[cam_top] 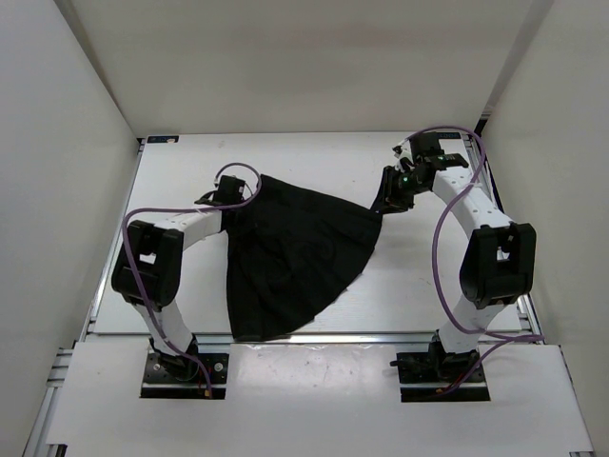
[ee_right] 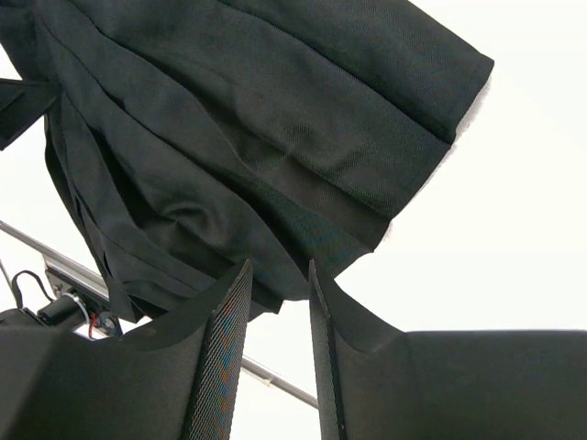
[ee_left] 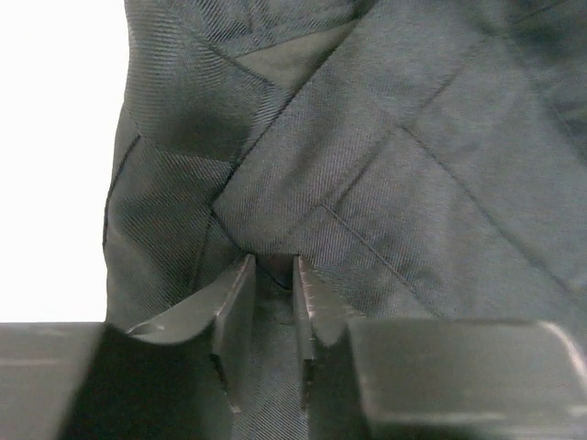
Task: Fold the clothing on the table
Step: Flatten the skirt out
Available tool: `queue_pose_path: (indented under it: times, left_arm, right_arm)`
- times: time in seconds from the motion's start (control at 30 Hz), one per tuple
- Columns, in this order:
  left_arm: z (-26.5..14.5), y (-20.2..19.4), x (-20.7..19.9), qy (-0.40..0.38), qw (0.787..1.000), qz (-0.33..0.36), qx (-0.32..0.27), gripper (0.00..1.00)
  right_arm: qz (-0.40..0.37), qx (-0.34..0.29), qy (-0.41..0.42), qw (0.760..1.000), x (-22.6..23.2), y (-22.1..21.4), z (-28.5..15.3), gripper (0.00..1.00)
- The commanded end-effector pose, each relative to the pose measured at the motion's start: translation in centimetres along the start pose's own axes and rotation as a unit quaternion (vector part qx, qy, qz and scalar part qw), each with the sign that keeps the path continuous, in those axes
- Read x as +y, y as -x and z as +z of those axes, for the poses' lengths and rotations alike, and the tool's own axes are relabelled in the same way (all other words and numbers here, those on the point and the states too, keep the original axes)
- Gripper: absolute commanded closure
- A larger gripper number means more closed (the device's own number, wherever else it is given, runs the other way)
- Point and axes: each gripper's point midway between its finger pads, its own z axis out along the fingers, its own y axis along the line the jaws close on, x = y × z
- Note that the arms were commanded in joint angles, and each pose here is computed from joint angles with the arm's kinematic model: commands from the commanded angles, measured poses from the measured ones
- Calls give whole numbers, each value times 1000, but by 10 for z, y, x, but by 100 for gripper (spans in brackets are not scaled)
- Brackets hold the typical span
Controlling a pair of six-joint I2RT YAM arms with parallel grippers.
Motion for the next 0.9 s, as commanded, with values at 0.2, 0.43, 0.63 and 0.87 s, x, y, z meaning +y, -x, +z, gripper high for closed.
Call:
queue_pose_path:
  times: [0.2,0.43,0.63,0.87]
  left_arm:
    - [-19,42,-67,-67,995,44,-57,100]
    - [-113,83,-232,-256,950,156,-93,100]
    - [-216,61,-308,-447,867,200,-89,100]
    - [-254,90,-231,-483,858,129,-116,100]
  right_arm:
    - [-22,-22,2,1000,7,3,-18,63]
    - [-27,-24,17,999,19,15,-11,64]
    - [-17,-36,3,999,9,18,-16,65]
    - [-2,-46,-6,999,-3,29,-12,65]
